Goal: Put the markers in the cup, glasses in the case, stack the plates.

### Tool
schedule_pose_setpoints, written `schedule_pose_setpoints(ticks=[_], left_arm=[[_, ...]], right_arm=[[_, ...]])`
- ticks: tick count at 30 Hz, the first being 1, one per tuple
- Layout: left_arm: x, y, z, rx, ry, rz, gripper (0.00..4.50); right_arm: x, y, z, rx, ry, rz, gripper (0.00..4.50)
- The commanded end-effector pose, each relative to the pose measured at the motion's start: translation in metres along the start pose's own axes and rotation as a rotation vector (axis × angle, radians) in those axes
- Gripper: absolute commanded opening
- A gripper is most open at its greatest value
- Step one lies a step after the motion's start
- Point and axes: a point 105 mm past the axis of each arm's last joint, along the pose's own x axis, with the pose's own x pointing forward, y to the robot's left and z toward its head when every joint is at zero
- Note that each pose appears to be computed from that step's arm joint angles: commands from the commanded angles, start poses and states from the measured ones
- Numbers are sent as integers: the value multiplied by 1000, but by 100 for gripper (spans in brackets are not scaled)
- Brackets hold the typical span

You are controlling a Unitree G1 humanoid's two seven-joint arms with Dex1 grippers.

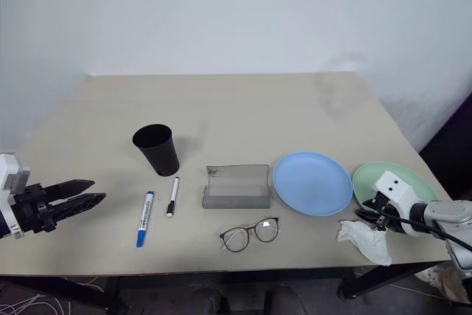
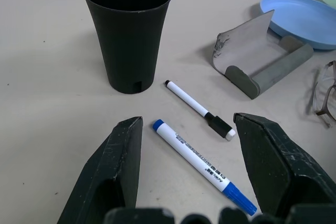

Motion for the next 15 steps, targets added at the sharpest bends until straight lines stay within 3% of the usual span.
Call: schedule_pose_setpoints(ticks=[1, 10, 15], left_arm=[[-1, 2, 4, 26, -13, 16, 289], [2, 2, 2, 19, -19, 23, 289], [3, 3, 2, 18, -22, 27, 289]], right_arm=[[-3, -10, 11, -20, -22, -45, 7], [-9, -64, 38, -93, -101, -300, 3], [-6, -46, 72, -226, -246, -195, 3]])
